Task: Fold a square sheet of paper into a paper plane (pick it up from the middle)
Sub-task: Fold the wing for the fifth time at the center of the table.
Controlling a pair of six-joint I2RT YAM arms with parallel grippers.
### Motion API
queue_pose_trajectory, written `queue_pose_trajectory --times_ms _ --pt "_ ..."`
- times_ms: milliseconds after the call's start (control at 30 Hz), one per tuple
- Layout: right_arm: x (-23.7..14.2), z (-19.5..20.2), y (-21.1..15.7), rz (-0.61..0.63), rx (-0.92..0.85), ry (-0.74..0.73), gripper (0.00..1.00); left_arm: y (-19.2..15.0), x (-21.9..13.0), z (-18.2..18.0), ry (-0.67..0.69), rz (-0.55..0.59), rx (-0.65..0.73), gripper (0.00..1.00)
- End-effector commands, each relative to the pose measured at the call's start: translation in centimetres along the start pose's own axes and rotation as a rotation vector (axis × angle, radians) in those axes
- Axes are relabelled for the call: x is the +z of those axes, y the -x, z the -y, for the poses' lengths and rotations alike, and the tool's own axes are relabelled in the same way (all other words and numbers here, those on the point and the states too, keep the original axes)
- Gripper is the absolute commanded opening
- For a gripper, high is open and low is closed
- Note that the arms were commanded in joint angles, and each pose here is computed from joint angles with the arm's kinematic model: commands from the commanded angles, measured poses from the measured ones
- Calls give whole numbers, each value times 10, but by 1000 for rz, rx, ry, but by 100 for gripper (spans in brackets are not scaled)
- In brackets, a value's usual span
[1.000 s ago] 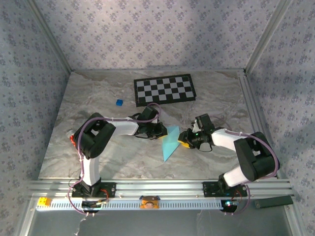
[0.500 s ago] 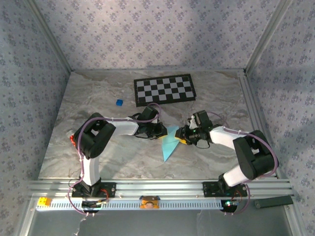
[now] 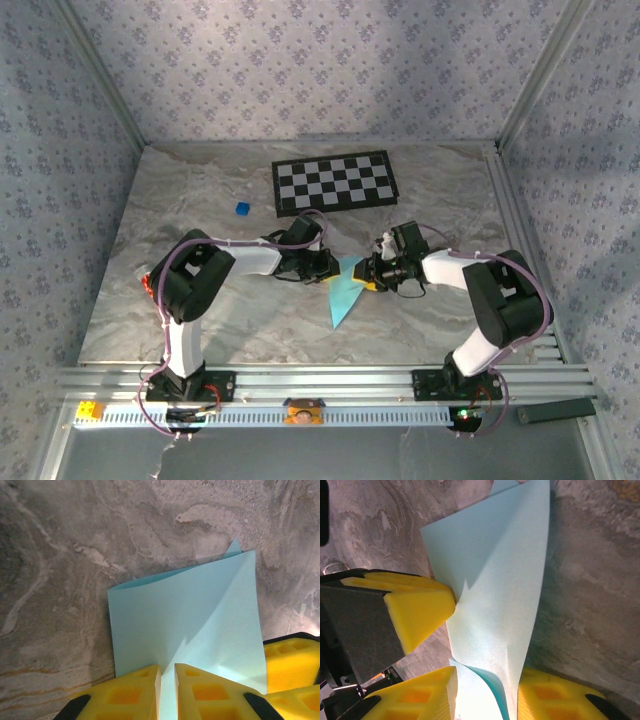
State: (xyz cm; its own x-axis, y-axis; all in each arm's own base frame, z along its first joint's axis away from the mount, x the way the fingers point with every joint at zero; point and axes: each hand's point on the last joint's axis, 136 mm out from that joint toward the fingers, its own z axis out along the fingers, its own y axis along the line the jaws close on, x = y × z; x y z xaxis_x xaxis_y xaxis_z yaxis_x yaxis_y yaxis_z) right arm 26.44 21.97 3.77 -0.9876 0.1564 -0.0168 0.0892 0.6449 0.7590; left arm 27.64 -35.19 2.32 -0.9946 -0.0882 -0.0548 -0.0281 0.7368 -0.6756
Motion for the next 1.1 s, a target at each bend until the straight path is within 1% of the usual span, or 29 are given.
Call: queue_pose_trajectory --times_ms 0,233,467,600,733,800,933,1067 --pt "-2 -7 5 -3 -39 28 32 -12 8 -22 64 -43 -17 16" --pt "1 -4 8 -25 -38 54 31 -12 8 -21 64 -44 -15 16" --pt "2 -5 14 -29 -43 65 28 -12 8 -21 63 -44 -15 16" --pt "-1 -5 16 -23 -39 74 25 -13 8 -22 62 -42 -16 16" --pt "0 -5 15 -36 -33 82 20 -12 8 -21 60 -42 -16 16" --pt "2 -3 14 -42 -60 81 19 -13 8 -21 60 -44 -15 16" --pt "4 -1 14 -50 -58 84 19 -12 8 -19 55 -40 -15 16" --pt "3 0 15 -48 -56 82 14 -11 7 -18 53 -39 -11 16"
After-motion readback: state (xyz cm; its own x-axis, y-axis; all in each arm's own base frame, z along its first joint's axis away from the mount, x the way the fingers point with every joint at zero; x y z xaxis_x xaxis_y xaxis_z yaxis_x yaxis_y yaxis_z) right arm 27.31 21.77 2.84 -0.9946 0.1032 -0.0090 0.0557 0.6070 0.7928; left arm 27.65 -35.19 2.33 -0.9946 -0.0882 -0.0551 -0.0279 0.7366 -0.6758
